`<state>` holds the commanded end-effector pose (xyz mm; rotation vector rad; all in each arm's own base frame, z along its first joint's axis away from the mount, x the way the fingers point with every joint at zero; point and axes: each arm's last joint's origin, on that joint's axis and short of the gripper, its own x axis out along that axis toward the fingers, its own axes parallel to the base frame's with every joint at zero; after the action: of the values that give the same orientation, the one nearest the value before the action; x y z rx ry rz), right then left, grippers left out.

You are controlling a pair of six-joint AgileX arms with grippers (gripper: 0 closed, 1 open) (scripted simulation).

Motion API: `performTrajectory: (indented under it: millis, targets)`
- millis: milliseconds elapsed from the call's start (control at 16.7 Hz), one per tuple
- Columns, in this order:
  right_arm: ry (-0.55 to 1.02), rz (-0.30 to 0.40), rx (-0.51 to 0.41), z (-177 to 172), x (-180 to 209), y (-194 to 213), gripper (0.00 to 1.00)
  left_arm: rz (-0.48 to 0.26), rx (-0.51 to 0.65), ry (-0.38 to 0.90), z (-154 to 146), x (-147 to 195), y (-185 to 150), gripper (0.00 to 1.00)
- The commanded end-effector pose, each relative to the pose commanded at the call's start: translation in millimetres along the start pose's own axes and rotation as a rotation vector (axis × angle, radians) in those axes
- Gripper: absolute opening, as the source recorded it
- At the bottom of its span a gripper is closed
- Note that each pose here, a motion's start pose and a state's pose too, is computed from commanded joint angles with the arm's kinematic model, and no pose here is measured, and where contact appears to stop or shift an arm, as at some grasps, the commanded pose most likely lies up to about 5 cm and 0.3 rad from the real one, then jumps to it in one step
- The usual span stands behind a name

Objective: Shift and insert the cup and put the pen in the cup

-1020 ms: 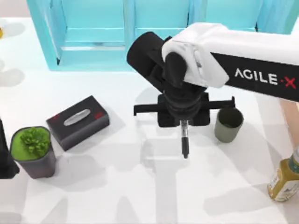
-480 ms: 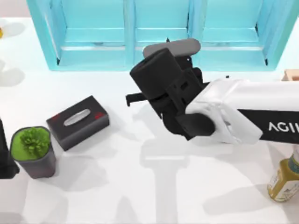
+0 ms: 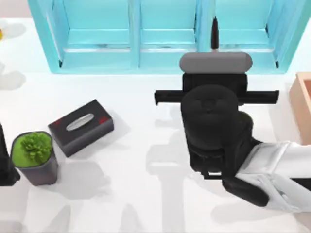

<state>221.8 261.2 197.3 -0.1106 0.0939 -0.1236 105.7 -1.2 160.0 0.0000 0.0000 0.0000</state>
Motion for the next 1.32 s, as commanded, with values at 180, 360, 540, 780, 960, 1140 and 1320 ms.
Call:
performTrajectory:
  millis: [180,360,540,780,960,1140,1320]
  targets:
    - [-0.079,-0.078,0.052,0.6,-16.5,-18.1,0.0,0.0,0.0,0.0,0.0,0.0,0.0,1.0]
    - [-0.118,-0.137,0.097,0.2,-28.4,-32.7,0.0,0.0,0.0,0.0,0.0,0.0,0.0,1.0]
    - [-0.133,-0.166,0.121,-0.4,-34.1,-40.1,0.0,0.0,0.0,0.0,0.0,0.0,0.0,1.0]
    - [-0.134,-0.168,0.123,-0.5,-34.6,-40.7,0.0,0.0,0.0,0.0,0.0,0.0,0.0,1.0]
    - [-0.132,-0.172,0.118,-2.4,-30.4,-40.7,0.0,0.0,0.0,0.0,0.0,0.0,0.0,1.0]
    - [-0.134,-0.171,0.122,-4.6,-22.0,-41.3,0.0,0.0,0.0,0.0,0.0,0.0,0.0,1.0]
    - [-0.134,-0.17,0.12,-7.9,-13.6,-42.1,0.0,0.0,0.0,0.0,0.0,0.0,0.0,1.0]
